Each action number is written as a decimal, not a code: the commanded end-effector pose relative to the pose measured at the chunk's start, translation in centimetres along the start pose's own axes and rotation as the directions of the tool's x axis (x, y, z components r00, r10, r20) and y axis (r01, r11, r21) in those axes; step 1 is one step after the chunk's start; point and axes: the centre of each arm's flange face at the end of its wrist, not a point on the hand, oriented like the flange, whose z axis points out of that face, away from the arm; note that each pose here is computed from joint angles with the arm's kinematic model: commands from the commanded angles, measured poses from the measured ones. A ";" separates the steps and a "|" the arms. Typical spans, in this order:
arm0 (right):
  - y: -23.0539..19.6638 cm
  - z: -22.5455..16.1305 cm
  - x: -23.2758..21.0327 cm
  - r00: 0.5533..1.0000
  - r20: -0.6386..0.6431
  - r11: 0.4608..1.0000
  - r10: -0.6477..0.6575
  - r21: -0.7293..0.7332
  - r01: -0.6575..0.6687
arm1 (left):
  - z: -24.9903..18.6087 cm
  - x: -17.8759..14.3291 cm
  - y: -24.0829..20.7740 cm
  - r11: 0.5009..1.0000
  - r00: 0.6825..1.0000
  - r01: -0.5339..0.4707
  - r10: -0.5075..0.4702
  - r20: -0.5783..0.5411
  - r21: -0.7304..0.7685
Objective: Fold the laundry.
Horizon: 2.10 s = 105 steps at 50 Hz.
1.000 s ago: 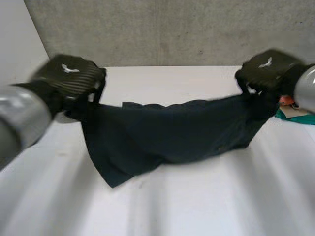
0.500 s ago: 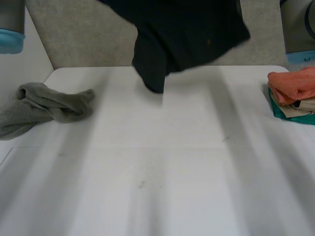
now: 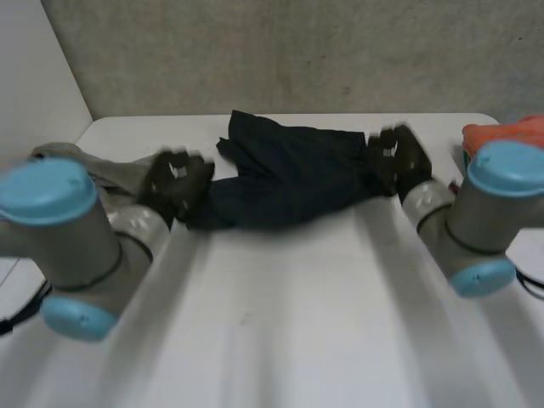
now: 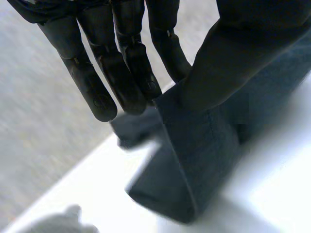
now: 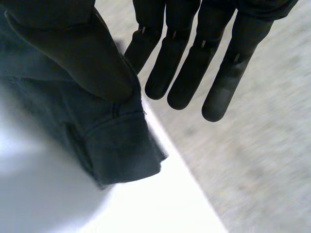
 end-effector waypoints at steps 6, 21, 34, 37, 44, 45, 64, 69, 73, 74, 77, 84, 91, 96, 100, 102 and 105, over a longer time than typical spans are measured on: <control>-0.2 -7.1 -0.3 0.970 0.242 0.954 0.028 -0.296 0.047 | -8.5 1.0 -1.5 0.976 0.991 -0.073 0.048 -0.125 -0.204; -3.2 -19.8 1.3 0.798 0.600 0.857 -0.056 -0.381 0.347 | -22.0 4.2 -3.9 0.859 0.861 -0.339 0.119 -0.495 -0.383; -1.3 -15.8 0.7 0.881 0.466 0.889 0.086 -0.436 0.143 | -11.9 3.2 -3.0 0.896 0.923 -0.290 0.169 -0.346 -0.335; -1.1 -15.7 0.4 0.884 0.461 0.890 0.082 -0.433 0.143 | -10.0 2.5 -3.2 0.916 0.943 -0.249 0.155 -0.294 -0.316; -1.0 -15.8 -0.2 0.887 0.458 0.902 0.065 -0.408 0.144 | -3.9 0.7 -2.2 0.970 0.980 -0.137 0.104 -0.168 -0.199; -1.0 -15.8 -0.3 0.887 0.458 0.903 0.063 -0.405 0.144 | -3.1 0.5 -1.9 0.974 0.982 -0.132 0.102 -0.161 -0.186; -0.9 -16.2 -0.9 0.897 0.434 0.907 0.085 -0.406 0.111 | 6.2 0.0 3.6 0.987 0.975 -0.099 0.070 -0.210 -0.128; -0.9 -16.4 -0.9 0.896 0.435 0.907 0.089 -0.407 0.108 | 6.6 0.6 3.9 0.989 0.971 -0.101 0.074 -0.226 -0.107; -0.9 -16.5 -1.0 0.895 0.437 0.906 0.091 -0.409 0.108 | 7.1 1.1 4.2 0.991 0.970 -0.107 0.086 -0.227 -0.081; -0.8 -16.5 -1.0 0.895 0.436 0.905 0.093 -0.411 0.107 | 7.1 1.2 4.3 0.991 0.970 -0.107 0.086 -0.228 -0.080; -0.8 -16.5 -1.1 0.894 0.438 0.905 0.093 -0.411 0.107 | 7.3 1.7 4.8 0.991 0.969 -0.109 0.087 -0.231 -0.082; -0.8 -16.6 -1.2 0.895 0.435 0.906 0.095 -0.410 0.103 | 7.2 1.7 4.5 0.986 0.969 -0.144 0.124 -0.216 -0.080; -0.9 -16.5 -1.2 0.897 0.433 0.911 0.087 -0.399 0.104 | 6.1 -0.7 3.4 0.951 0.968 -0.251 0.245 -0.056 -0.179; -1.1 -16.4 -1.3 0.897 0.433 0.914 0.089 -0.393 0.099 | 3.9 -0.7 2.8 0.902 0.933 -0.358 0.353 -0.065 -0.242; -1.2 -16.4 -1.4 0.899 0.429 0.915 0.091 -0.392 0.095 | 3.0 -0.5 2.8 0.857 0.895 -0.443 0.438 -0.079 -0.264; -1.3 -16.4 -1.4 0.898 0.431 0.916 0.090 -0.389 0.095 | 2.8 -0.5 3.1 0.832 0.878 -0.474 0.473 -0.079 -0.287; -1.5 -16.4 -1.6 0.896 0.436 0.920 0.084 -0.380 0.099 | 3.0 -0.5 3.5 0.817 0.866 -0.494 0.494 -0.081 -0.299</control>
